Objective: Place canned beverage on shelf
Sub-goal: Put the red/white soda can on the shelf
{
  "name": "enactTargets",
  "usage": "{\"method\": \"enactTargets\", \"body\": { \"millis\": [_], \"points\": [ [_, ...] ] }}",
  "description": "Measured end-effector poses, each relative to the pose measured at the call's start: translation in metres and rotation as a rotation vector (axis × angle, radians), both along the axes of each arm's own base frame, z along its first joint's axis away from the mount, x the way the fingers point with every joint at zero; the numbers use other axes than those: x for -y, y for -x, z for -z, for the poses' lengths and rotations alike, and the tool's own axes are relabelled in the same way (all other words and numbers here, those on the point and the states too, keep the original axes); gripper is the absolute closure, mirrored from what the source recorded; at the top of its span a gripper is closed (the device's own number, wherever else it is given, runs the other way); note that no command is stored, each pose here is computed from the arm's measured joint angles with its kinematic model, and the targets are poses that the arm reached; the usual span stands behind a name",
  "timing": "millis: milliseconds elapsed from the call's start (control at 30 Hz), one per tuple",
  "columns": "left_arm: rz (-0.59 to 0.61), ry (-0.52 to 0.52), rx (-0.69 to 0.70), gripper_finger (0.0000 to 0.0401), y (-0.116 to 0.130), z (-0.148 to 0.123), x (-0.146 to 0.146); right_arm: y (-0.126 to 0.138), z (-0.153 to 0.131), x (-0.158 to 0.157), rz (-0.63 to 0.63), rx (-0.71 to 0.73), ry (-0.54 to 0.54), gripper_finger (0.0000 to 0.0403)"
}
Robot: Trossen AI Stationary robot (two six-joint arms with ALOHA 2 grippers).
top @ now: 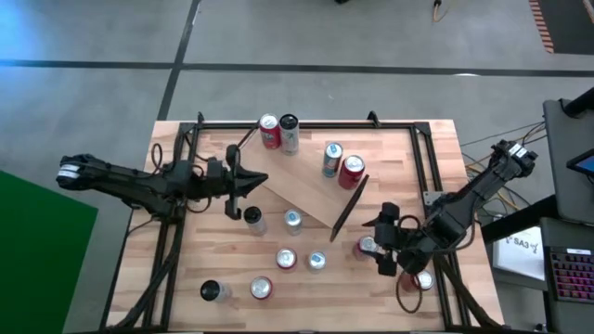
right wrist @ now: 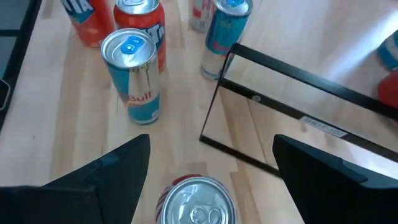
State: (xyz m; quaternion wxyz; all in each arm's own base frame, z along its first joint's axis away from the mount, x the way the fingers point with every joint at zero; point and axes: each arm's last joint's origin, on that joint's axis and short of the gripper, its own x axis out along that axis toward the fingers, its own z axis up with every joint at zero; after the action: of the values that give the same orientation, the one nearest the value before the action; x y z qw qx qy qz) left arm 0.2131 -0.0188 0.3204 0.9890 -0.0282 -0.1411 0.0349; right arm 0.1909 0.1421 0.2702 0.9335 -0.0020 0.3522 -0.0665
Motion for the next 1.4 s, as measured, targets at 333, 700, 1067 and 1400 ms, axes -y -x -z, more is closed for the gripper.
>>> {"method": "enactTargets", "body": {
  "millis": [333,700,1067,1400],
  "points": [
    [0.024,-0.006,0.057,0.0401,-0.008,0.0,0.003,0.015,0.011,-0.013,0.002,-0.003,-0.047,0.0076],
    [0.031,0.014,0.038,0.0401,-0.016,0.007,0.004,0.023,0.019,-0.017,0.039,-0.007,-0.085,0.0076],
    [0.032,0.018,0.039,0.0401,-0.016,0.007,0.004,0.027,0.034,-0.014,0.082,-0.03,-0.1,0.0076],
    [0.032,0.018,0.039,0.0401,-0.016,0.007,0.004,0.027,0.034,-0.014,0.09,-0.026,-0.113,0.0076]
  ]
}}
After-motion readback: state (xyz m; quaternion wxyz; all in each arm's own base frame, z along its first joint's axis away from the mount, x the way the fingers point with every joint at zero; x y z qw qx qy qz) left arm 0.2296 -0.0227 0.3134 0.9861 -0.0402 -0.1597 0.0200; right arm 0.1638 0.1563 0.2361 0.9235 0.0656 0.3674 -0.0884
